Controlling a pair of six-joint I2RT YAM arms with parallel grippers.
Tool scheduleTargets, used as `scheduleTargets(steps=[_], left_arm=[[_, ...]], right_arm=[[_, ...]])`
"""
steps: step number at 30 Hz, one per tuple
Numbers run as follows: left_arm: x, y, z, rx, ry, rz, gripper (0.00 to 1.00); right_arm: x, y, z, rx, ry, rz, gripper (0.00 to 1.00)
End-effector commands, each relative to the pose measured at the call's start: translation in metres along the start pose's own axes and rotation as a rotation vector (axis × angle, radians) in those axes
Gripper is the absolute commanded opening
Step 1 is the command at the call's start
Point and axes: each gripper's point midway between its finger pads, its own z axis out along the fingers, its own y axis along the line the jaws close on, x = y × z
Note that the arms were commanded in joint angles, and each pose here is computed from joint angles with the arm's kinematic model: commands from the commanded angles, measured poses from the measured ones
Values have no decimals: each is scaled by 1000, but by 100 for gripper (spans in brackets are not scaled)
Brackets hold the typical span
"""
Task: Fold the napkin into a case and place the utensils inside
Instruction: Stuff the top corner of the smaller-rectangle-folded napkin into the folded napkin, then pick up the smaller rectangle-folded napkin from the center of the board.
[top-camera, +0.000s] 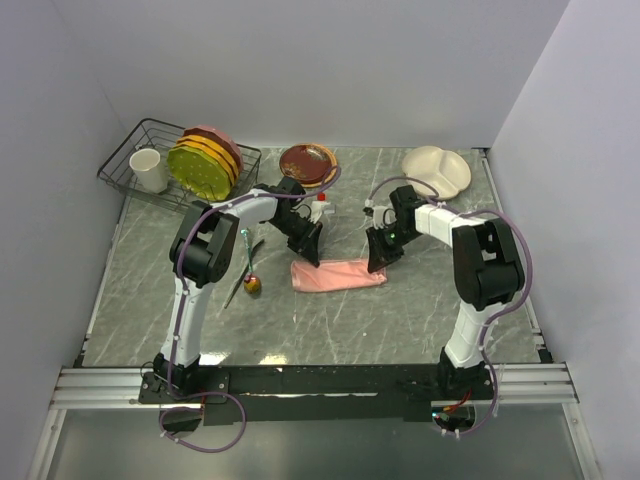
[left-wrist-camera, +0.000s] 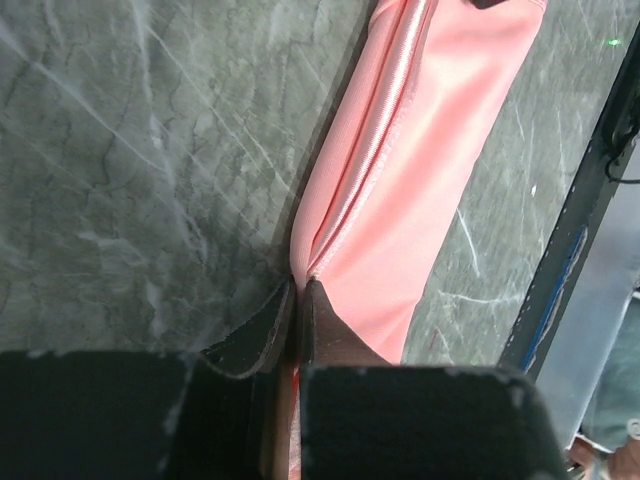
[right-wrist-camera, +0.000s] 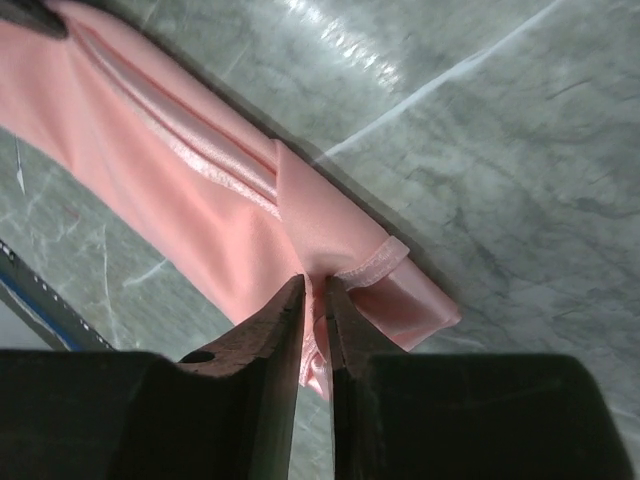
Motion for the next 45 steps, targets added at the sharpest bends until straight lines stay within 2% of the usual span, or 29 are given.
scheduleTargets(steps=[1, 3, 4, 5, 6, 7, 9, 11, 13, 16, 17, 18, 19, 20, 22, 28, 35, 45], left_arm=[[-16, 4, -6, -33, -20, 145, 9], [-25, 3, -9, -35, -31, 186, 25], [-28, 2, -13, -41, -37, 201, 32], [-31, 1, -14, -43, -39, 214, 43], [-36, 0, -18, -51, -51, 232, 46], [-42, -4, -24, -64, -65, 251, 50], [-54, -6, -34, -91, -104, 273, 59], [-67, -11, -47, -110, -146, 285, 64], [-79, -11, -62, -131, -191, 291, 65], [-100, -15, -94, -165, -286, 287, 66], [-106, -18, -103, -169, -324, 254, 66], [-106, -11, -117, -188, -358, 225, 66], [-119, -19, -138, -213, -425, 258, 66], [-115, -13, -151, -230, -456, 205, 66], [-122, -26, -180, -257, -529, 227, 67], [-110, -47, -226, -340, -606, 204, 67], [-82, -54, -224, -357, -577, 186, 70], [-83, -59, -219, -300, -587, 152, 70]], right_arm=[[5, 18, -32, -34, -20, -179, 28], [-3, 25, -51, -36, -81, -257, 34], [-8, 27, -59, -34, -110, -289, 41], [-12, 26, -68, -22, -141, -310, 43], [-23, 29, -82, -4, -195, -370, 47], [-30, 30, -91, 5, -230, -401, 55], [-50, 34, -114, 42, -320, -513, 60], [-59, 38, -123, 49, -354, -601, 69], [-69, 38, -128, 51, -356, -703, 73], [-74, 42, -120, -20, -280, -804, 74], [-74, 36, -105, -57, -230, -796, 74], [-74, 41, -108, -95, -190, -856, 74], [-74, 46, -103, -135, -157, -868, 74], [-73, 41, -88, -179, -114, -835, 74], [-79, 52, -86, -232, -87, -844, 74], [-66, 53, -45, -270, 60, -861, 74], [-52, 46, -8, -284, 164, -834, 74], [-53, 43, 18, -303, 227, -811, 74]])
